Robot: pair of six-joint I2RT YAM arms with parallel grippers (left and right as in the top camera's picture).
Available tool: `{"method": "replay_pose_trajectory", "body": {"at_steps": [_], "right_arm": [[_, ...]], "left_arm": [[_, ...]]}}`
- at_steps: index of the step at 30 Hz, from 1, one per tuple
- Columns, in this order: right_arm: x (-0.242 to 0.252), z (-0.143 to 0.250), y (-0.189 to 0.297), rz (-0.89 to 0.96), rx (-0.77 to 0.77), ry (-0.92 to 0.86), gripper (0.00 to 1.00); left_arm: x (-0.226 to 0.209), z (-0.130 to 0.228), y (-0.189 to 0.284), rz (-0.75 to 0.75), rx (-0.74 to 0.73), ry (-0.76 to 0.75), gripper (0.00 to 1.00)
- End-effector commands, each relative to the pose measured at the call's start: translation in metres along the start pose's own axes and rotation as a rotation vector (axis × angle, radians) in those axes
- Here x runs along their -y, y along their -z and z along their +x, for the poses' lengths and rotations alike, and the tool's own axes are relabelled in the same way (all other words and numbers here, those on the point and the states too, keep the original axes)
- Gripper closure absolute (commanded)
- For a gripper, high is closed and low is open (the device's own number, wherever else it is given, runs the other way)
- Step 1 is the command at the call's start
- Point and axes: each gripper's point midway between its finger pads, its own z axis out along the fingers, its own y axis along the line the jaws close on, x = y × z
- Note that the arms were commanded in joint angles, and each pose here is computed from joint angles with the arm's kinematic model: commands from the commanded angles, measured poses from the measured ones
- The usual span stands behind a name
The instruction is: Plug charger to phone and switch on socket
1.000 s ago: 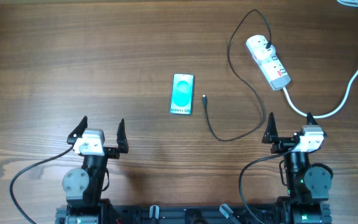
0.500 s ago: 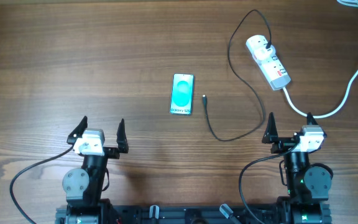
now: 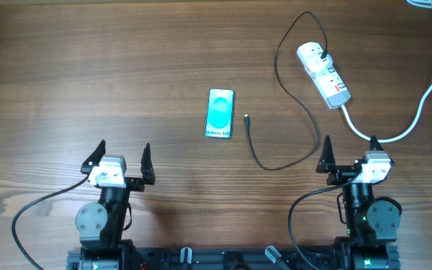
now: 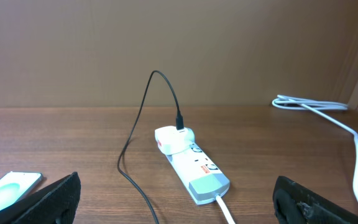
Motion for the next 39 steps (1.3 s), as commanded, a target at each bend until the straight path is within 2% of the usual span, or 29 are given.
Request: {"method": "replay_pose_trajectory", "body": {"at_steps": [1,24,26,28,29,30,32,35,37,39], "right_arm": [[0.003,-0.002,0.000,0.014,0.011,0.001,0.00],[0.003,-0.002,0.000,0.014,0.010,0.001,0.00],[0.003,-0.002,0.000,0.014,0.010,0.001,0.00],[0.003,-0.002,0.000,0.014,0.011,0.001,0.00],[0.003,-0.002,0.000,0.014,0.010,0.001,0.00],[0.003,-0.002,0.000,0.014,0.010,0.001,0.00],[0.003,-0.002,0.000,0.014,0.010,0.002,0.00],[0.003,-0.002,0.000,0.014,0.010,0.001,0.00],[0.003,-0.002,0.000,0.014,0.010,0.002,0.00],[0.003,-0.002,0.000,0.014,0.011,0.002,0.00]], "left_arm": [[-0.001,0.000,0.001,-0.005,0.000,-0.012,0.00],[0.000,0.000,0.001,0.000,0.002,-0.010,0.00],[0.029,-0.005,0.003,0.170,0.008,0.130,0.00],[0.077,-0.011,0.019,0.463,-0.015,0.254,0.00],[0.091,-0.017,0.027,0.560,-0.011,0.276,0.00],[0.095,-0.023,0.030,0.594,0.006,0.275,0.00],[0.108,-0.043,0.043,0.693,0.088,0.230,0.00],[0.116,-0.098,0.070,0.772,0.358,0.092,0.00],[0.116,-0.134,0.093,0.768,0.555,0.008,0.00],[0.101,-0.171,0.105,0.684,0.676,0.066,0.00]]}}
